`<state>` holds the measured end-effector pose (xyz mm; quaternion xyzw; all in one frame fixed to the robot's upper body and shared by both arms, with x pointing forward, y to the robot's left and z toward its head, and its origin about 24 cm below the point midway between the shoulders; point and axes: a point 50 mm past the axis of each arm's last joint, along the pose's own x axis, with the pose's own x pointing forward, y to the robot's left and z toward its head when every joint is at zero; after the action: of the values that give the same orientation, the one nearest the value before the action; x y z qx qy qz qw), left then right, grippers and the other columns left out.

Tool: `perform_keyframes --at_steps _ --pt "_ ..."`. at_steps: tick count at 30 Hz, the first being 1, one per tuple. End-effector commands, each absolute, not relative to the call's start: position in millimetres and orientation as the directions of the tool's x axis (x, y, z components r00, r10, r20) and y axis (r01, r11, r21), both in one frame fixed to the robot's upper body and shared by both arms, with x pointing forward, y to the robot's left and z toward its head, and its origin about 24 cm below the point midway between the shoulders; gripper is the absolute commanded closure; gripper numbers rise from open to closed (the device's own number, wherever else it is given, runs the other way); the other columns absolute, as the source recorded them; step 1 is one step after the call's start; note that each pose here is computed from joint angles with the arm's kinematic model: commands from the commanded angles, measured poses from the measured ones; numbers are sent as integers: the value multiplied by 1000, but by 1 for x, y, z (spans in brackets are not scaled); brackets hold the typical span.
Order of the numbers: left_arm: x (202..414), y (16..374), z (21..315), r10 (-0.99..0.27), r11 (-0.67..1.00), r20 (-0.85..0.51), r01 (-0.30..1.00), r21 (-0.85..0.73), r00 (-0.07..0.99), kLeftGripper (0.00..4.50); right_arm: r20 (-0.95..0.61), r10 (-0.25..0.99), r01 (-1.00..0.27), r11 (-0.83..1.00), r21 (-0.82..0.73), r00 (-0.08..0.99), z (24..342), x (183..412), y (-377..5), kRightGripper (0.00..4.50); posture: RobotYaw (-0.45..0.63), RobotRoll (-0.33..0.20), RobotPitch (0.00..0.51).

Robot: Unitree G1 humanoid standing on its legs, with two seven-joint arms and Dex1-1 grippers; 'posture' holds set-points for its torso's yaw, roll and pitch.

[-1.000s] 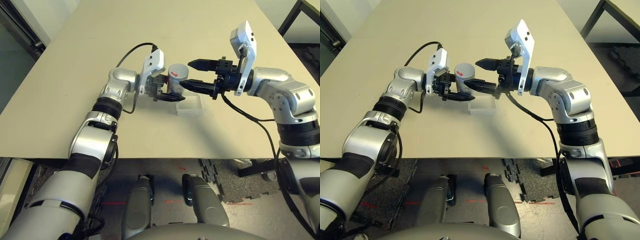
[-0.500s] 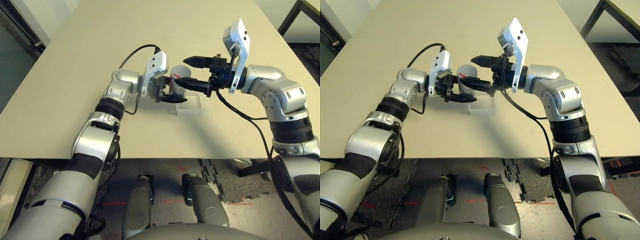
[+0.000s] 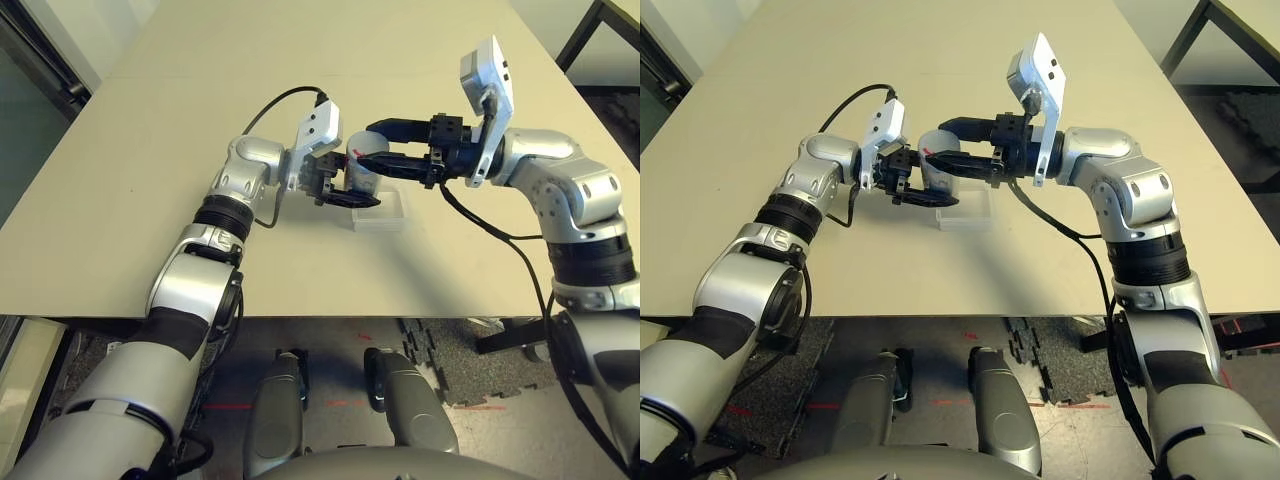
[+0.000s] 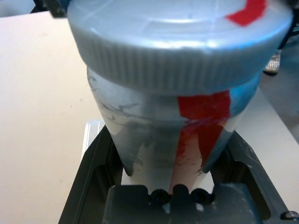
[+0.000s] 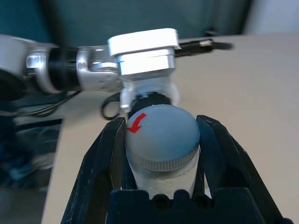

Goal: Pour the medicine from the bottle into the box.

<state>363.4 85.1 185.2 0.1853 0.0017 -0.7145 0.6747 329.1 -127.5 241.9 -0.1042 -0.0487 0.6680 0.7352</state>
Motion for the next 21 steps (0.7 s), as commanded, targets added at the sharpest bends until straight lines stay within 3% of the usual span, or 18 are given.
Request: perform_keyframes --at_steps 1,11,17,21 --pt "352 74 191 -963 -173 -248 952 253 -109 1778 -155 988 -964 -47 -263 -6 241 340 -117 1986 -11 0 197" --pt "330 69 188 -950 -233 -260 944 232 -170 1778 -228 971 -931 -149 -332 -74 247 368 -108 2028 61 0 214" --pt "328 70 189 -951 -227 -262 948 222 -166 1780 -237 969 -931 -143 -336 -63 242 372 -110 3486 67 0 218" --pt "330 70 191 -955 -212 -257 950 229 -151 1780 -223 975 -939 -97 -330 -22 242 373 -117 3884 45 0 219"
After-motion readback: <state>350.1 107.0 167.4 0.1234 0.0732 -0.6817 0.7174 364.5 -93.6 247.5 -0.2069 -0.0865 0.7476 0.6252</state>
